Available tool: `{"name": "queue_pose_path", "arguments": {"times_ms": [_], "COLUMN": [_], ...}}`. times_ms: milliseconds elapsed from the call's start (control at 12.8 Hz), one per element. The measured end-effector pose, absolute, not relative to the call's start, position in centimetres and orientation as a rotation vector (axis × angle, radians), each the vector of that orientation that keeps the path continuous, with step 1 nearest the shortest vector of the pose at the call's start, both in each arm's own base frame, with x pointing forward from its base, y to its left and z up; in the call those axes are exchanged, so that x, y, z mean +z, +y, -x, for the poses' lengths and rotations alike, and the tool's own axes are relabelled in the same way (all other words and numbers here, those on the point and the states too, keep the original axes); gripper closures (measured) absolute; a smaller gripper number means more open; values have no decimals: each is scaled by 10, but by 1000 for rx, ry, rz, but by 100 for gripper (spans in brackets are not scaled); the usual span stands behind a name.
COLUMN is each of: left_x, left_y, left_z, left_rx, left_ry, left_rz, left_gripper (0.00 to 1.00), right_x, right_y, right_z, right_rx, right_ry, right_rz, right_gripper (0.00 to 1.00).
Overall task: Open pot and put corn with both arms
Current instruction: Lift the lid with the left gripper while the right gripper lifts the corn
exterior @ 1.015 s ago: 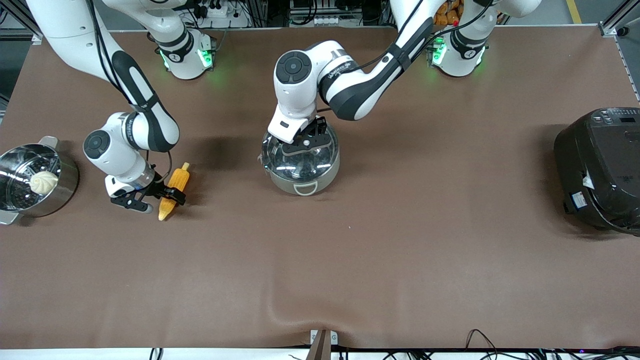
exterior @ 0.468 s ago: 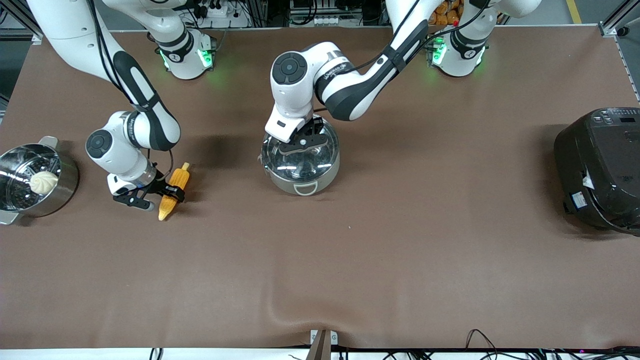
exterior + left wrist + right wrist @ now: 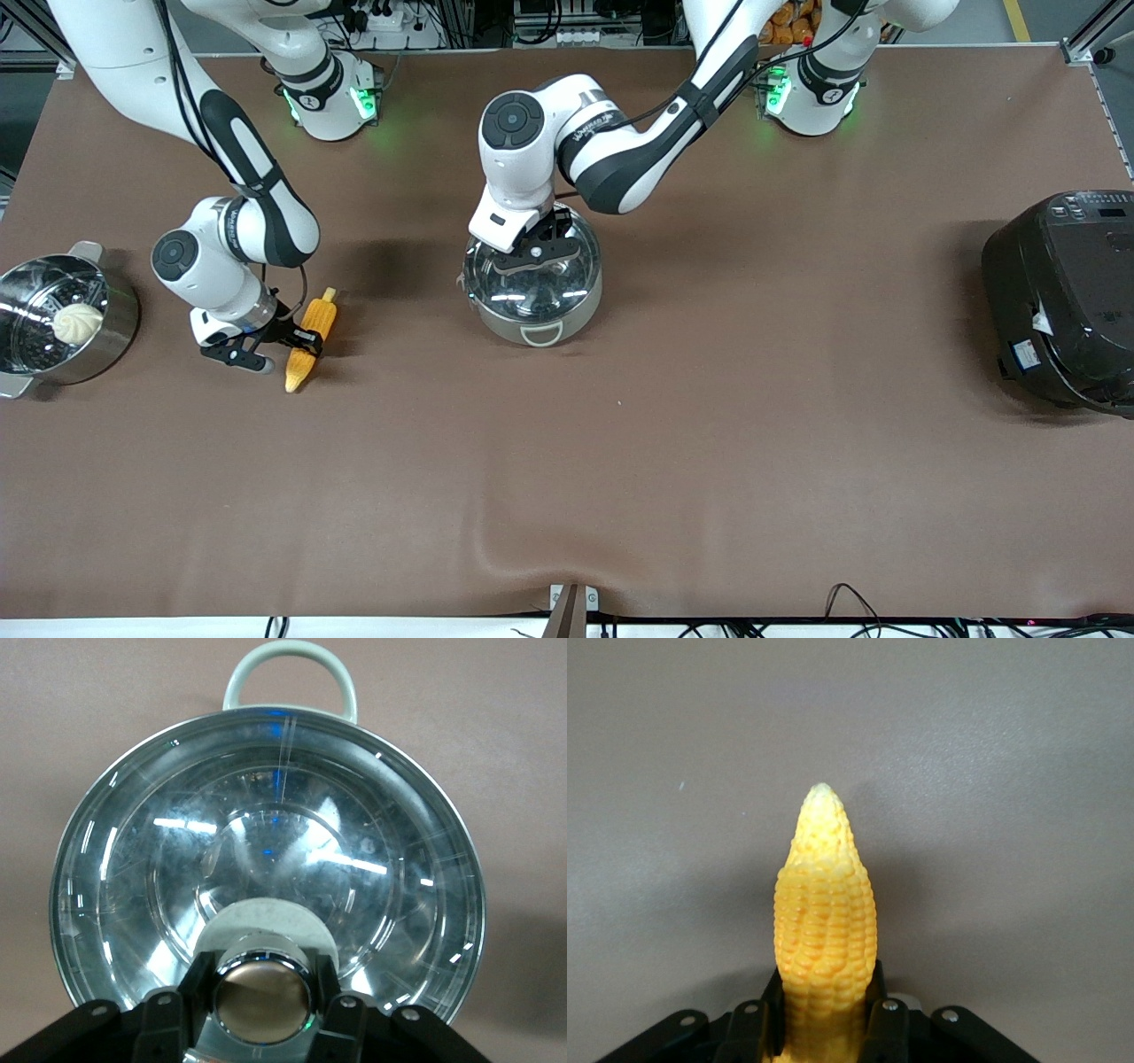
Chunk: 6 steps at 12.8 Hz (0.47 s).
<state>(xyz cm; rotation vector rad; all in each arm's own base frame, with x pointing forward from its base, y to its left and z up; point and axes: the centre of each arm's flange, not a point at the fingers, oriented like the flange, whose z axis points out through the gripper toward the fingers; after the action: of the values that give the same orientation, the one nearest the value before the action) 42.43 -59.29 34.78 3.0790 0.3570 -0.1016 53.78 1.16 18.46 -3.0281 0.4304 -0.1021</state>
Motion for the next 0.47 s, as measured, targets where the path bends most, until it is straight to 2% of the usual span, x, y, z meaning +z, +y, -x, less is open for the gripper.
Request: {"name": "queue_pose_path", "arguments": {"times_ms": [234,468], "left_x": [367,424], "left_y": [-592,-573], "left_z": [-421,-425], "left_rx": [-96,-66], "left_ry": [350,375], "left_rz": [-3080,-3086], "left_gripper": [50,50], "right_x": [212,277], "right_y": [21,34], "right_z": [-548,-568], "right_rx": [-27,60], "right_ry": [438,395], "right_rz": [3005,2976], "right_gripper": [64,64]}}
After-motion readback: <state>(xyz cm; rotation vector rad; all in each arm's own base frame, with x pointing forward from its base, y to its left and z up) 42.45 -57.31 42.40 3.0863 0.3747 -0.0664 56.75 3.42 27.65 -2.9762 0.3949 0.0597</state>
